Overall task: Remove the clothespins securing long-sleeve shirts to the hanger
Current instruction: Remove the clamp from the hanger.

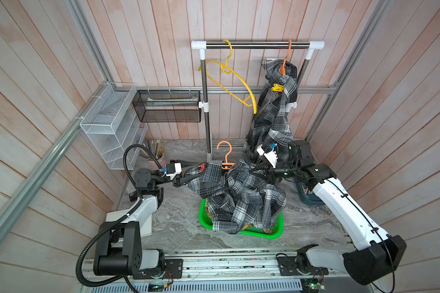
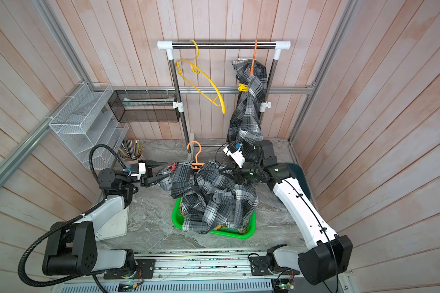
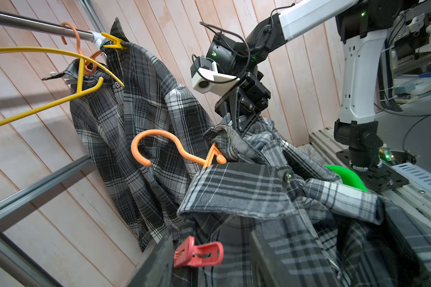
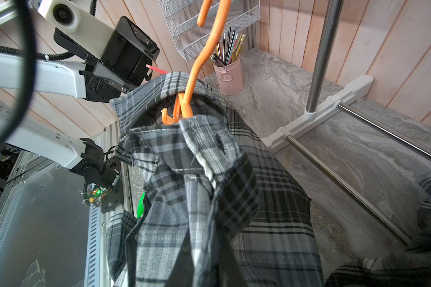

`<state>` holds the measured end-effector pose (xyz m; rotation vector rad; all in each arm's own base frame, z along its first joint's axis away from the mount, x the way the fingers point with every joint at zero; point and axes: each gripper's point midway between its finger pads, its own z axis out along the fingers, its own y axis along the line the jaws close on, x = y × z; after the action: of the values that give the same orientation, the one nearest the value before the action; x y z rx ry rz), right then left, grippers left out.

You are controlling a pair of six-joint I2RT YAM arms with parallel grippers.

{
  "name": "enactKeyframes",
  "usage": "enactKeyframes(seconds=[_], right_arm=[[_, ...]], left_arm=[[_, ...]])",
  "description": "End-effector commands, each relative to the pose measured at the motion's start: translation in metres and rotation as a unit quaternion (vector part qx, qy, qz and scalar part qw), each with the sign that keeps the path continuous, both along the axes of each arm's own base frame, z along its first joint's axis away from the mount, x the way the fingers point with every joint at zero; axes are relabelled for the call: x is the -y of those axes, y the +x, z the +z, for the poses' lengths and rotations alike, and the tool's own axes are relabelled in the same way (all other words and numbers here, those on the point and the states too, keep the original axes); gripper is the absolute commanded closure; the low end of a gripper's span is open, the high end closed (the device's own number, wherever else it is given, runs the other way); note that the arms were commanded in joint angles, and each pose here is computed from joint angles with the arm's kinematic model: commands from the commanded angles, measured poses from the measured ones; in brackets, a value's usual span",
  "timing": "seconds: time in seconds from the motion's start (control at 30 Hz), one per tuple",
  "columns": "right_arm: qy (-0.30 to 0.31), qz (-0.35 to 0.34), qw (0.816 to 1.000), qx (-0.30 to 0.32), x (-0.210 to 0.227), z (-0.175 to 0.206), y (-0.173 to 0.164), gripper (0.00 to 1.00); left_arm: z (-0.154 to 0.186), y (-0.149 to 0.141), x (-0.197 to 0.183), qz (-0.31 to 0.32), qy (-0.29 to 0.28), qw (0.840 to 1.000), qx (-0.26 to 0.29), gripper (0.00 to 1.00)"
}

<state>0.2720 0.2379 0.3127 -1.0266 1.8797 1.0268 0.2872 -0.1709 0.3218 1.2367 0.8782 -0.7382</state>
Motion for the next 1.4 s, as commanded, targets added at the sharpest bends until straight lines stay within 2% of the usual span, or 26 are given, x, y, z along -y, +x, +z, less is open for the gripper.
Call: enactKeyframes(seconds=[0.0, 0.17, 0.33, 0.73, 1.07, 1.23, 1.37], right_arm=[[0.023, 0.026, 0.999, 0.018, -0.006, 0.02, -0.005, 1.0], [0.022, 0.027, 0.999, 0.017, -0.006, 0.018, -0.006, 1.0], [0.022, 0.028, 0.999, 0.019, -0.007, 0.02, -0.006, 1.0], [0.021, 0.027, 0.999, 0.015, -0.008, 0.017, -0.006, 1.0], [0.008, 0.024, 1.0, 0.008, -0.012, 0.008, -0.004, 1.0], [0.008, 0.016, 1.0, 0.009, -0.011, 0.008, -0.003, 1.0], [0.004, 0.007, 1.0, 0.009, -0.01, 0.007, 0.0, 1.0]], left_arm=[[0.0, 0.01, 0.002, 0.027, 0.005, 0.999, 0.028, 0.5], [-0.01, 0.016, 0.012, 0.033, 0.037, 0.998, 0.027, 0.5], [-0.007, 0.014, 0.012, 0.032, 0.027, 0.999, 0.03, 0.51], [-0.007, 0.017, 0.014, 0.028, 0.026, 0.999, 0.028, 0.64], [-0.004, 0.017, 0.015, 0.034, 0.032, 0.998, 0.039, 0.83], [-0.004, 0.016, 0.015, 0.037, 0.039, 0.998, 0.036, 1.0], [0.002, 0.019, 0.014, 0.052, 0.038, 0.997, 0.042, 1.0]])
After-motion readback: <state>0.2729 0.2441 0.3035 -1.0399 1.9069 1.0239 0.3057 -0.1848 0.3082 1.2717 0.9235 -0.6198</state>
